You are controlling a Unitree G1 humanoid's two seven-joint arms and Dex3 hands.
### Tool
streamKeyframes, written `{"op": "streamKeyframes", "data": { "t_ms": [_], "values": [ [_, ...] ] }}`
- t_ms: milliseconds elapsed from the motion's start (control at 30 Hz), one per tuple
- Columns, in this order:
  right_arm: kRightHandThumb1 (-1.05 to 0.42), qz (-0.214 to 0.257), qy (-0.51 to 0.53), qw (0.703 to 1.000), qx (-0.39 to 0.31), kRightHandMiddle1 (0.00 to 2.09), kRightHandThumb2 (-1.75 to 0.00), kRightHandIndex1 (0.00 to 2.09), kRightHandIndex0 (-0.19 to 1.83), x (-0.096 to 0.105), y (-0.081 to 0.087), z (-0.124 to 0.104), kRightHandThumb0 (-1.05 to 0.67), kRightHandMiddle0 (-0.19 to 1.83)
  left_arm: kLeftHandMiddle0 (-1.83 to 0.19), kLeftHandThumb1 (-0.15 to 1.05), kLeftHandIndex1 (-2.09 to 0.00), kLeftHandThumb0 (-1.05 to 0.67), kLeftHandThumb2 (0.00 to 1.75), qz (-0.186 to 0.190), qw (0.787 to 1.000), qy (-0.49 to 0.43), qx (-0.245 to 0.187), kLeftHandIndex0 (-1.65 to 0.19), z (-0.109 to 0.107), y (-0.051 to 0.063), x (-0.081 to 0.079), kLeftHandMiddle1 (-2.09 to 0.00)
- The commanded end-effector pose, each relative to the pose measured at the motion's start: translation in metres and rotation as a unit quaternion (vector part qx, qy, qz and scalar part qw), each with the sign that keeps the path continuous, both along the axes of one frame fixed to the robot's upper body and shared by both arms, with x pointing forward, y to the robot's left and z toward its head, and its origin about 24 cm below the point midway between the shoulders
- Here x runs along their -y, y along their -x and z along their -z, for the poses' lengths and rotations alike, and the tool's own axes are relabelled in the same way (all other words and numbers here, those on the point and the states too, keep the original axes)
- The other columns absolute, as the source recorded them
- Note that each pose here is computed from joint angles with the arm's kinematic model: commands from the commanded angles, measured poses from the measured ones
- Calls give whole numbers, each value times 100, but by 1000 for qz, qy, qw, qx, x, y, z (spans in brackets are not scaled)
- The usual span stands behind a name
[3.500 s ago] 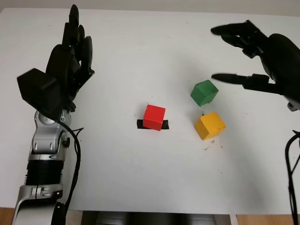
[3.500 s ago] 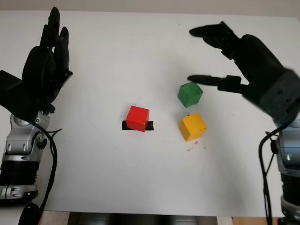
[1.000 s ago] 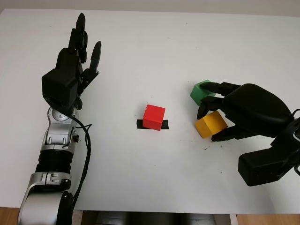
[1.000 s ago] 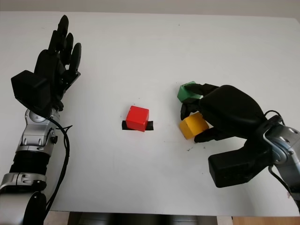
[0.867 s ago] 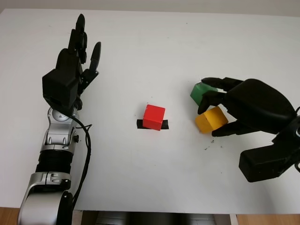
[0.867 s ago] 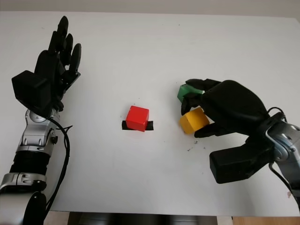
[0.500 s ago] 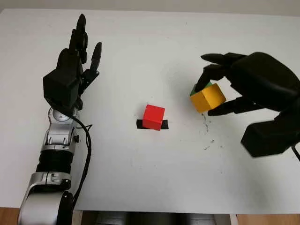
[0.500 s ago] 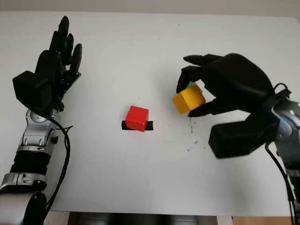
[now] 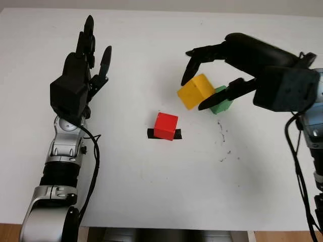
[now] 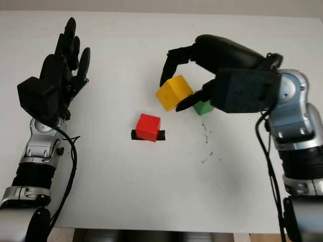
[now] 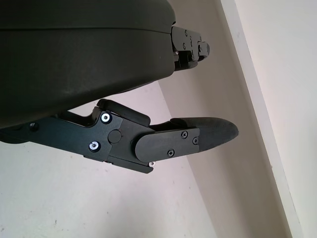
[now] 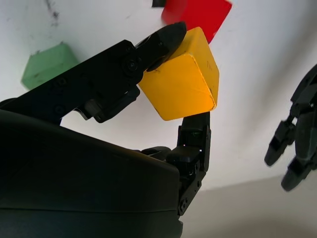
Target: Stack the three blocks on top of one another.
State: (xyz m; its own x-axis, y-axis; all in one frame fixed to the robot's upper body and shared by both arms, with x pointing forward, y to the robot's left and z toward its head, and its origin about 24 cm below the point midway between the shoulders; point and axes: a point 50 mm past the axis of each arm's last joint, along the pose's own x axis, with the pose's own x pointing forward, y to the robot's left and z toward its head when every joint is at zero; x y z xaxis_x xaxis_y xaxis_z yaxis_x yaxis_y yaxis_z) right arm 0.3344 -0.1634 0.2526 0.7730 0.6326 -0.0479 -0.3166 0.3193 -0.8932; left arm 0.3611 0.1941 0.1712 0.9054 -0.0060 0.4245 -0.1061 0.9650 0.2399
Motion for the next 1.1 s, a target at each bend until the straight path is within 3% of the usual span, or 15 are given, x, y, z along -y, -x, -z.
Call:
{"op": "streamKeyframes", "data": {
  "t_ms": [0, 167, 300, 1067],
  "values": [
    [-85, -4, 3, 1000, -5, 144, -6, 5, 36, -5, -4, -5, -45, 55, 3, 105, -7, -65, 53, 0, 1000, 0, 2, 1, 2, 2, -1, -5],
    [-87, 5, 14, 998, -56, 148, -6, 5, 35, -16, -13, -2, -48, 51, 2, 105, -7, -64, 53, 3, 1000, 6, 6, 1, 1, 2, -1, -6],
    [-89, 14, 37, 996, -79, 153, -6, 6, 38, -29, -11, 1, -52, 44, 5, 105, -6, -66, 52, 0, 1000, 8, -4, 2, 2, 0, 1, -4],
    [-91, -24, 56, 995, -83, 165, -5, 4, 34, -50, 1, 6, -49, 36, 5, 105, -6, -70, 49, -1, 1000, 16, 1, 2, 4, 1, 7, -5]
  ]
}}
